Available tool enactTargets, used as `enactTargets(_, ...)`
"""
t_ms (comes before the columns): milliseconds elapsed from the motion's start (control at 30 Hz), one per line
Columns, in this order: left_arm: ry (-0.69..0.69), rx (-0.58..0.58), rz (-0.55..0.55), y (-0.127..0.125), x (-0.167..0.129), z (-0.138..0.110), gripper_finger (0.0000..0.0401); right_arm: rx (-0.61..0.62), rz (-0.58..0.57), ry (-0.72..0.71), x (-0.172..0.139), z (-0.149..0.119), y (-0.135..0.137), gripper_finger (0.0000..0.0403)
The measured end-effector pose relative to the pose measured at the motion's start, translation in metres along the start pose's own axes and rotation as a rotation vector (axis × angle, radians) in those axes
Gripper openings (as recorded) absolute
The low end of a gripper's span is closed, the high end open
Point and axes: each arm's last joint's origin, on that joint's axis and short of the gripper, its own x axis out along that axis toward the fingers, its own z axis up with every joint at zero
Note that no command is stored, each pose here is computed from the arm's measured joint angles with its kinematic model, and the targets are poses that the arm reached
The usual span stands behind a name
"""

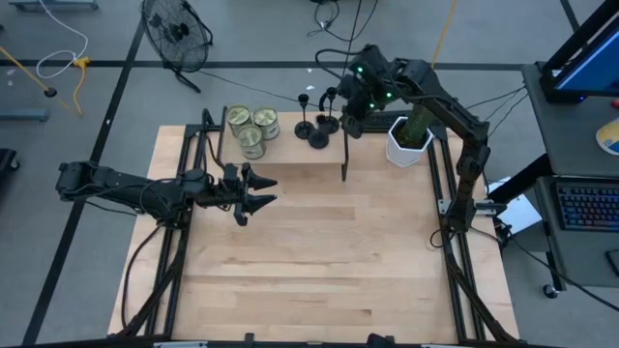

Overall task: Pick & Place candle stick holders
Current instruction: Put the black candle holder on the shelf

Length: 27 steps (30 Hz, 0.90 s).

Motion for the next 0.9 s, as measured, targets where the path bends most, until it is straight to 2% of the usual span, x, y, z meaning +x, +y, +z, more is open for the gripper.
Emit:
enactTargets(667,0.0,-0.001,-0.001,0.0,0.0,0.0,0.0239,-0.046,0.007,-0.039,0.0,0.004,0.007,0.013)
enactTargets(900,0.004,0.021,0.003,0.001,0.0,0.0,0.0239,-0.03,0.022,0.072,-0.003,-0.008,0.009,0.013)
